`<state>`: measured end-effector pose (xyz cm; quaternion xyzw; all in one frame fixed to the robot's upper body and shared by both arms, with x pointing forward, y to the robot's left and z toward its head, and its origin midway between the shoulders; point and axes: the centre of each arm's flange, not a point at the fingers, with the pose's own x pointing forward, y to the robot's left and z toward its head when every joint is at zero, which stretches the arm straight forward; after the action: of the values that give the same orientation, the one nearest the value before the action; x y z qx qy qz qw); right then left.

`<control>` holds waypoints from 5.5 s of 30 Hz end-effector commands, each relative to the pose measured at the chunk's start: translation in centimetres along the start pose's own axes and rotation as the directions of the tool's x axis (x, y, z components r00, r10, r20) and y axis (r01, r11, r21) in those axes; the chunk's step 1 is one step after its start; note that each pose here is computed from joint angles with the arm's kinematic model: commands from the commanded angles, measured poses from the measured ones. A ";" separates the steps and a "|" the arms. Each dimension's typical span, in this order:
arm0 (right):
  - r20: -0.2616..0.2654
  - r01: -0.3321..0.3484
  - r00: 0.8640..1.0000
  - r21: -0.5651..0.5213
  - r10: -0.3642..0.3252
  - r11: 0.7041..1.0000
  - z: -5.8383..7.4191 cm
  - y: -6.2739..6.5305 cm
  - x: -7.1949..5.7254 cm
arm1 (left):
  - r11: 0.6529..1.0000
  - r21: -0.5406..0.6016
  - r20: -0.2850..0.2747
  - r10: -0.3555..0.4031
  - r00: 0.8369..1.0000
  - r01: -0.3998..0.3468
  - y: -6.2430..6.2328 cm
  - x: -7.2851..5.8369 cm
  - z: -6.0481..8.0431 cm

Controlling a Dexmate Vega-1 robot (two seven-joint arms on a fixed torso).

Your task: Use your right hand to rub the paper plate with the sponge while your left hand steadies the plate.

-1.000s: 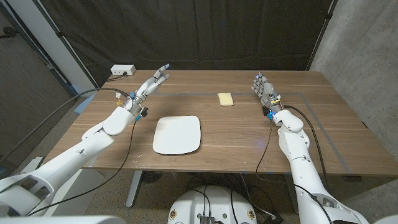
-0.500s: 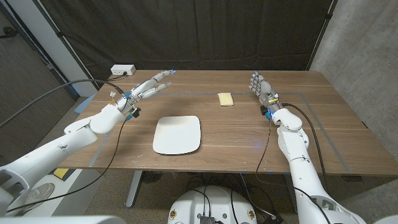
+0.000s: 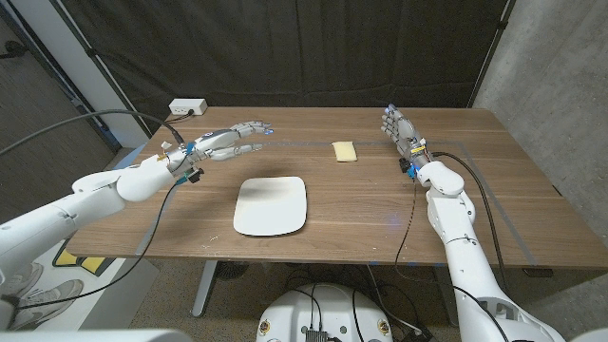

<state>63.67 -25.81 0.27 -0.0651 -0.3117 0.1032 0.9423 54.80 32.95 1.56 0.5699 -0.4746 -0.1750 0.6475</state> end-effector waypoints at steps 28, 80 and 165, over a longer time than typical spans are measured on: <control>0.043 -0.042 0.998 -0.028 0.043 0.999 0.7 1.5 1.5 | 0.914 0.216 0.027 -0.358 0.933 0.344 -1.3 -6.6 2.6; 0.033 -0.085 0.996 -0.013 0.085 0.996 -0.2 0.6 4.1 | 0.663 0.417 -0.177 -0.612 0.771 0.621 -3.7 -8.1 1.7; -0.322 -0.218 0.899 -0.917 -0.298 0.334 8.7 13.7 9.6 | 0.535 0.413 -0.210 -0.731 0.649 0.737 -5.4 -5.2 0.0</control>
<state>63.62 -12.06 9.45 -0.5521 -0.1129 -0.1276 0.8162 53.45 35.13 -5.33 0.8489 -0.2337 -0.3002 0.3670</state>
